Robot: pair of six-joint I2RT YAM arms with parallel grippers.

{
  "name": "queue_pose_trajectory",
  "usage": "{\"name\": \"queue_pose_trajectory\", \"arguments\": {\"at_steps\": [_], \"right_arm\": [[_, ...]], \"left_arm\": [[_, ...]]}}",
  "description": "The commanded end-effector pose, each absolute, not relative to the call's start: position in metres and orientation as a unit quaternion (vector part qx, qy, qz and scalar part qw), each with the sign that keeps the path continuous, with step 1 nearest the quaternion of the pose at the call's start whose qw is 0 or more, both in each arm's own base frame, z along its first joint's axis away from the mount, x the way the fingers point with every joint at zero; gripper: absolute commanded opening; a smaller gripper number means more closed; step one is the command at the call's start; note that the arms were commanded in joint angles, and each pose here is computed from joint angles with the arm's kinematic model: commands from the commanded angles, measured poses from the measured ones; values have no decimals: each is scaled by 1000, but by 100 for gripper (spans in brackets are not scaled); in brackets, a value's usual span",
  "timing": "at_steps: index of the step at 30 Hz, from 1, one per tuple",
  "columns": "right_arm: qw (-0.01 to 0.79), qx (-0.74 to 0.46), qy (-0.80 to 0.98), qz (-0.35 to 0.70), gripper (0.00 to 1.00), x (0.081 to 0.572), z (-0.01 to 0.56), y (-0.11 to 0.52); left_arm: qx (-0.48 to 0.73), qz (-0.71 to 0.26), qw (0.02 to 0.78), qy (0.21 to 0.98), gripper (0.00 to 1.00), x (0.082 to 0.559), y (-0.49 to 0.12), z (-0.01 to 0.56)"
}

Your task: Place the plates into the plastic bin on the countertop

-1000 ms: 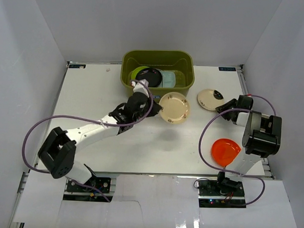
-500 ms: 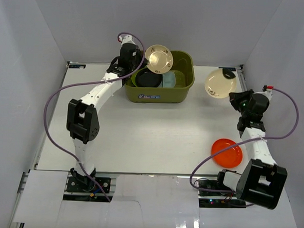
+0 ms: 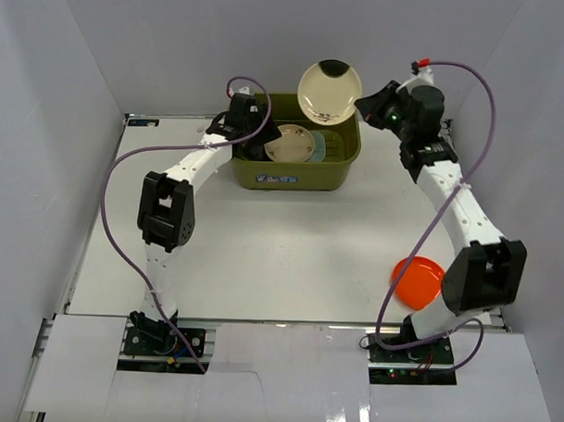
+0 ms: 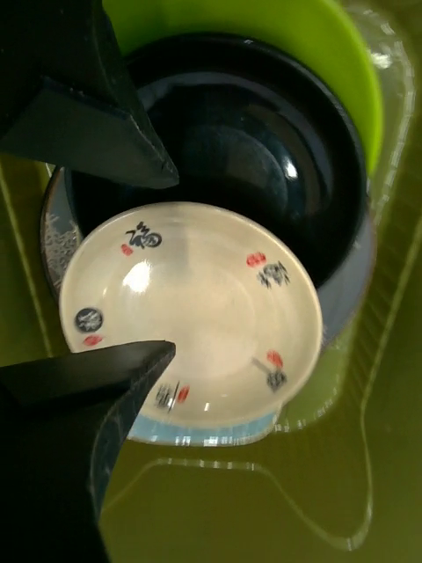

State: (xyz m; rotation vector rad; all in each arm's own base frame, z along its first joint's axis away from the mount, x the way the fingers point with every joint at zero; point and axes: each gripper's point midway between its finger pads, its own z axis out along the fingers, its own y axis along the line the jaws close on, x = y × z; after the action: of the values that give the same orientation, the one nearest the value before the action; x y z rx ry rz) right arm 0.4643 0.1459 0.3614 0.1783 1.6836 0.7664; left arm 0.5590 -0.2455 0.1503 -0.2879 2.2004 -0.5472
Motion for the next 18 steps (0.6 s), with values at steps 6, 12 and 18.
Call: {"name": "queue_pose_trajectory", "arguments": {"at_steps": [6,12,18], "right_arm": [[524,33,792,312,8,521,295,230],[470,31,827,307,8,539,234,260],[484,10,822,300,54,536,264,255]], "left_arm": [[-74,-340,553,757,89,493,-232,369],[-58,-370,519,769,87,401,-241,330],[-17,-377,414,828,86,327,-297,230]]}}
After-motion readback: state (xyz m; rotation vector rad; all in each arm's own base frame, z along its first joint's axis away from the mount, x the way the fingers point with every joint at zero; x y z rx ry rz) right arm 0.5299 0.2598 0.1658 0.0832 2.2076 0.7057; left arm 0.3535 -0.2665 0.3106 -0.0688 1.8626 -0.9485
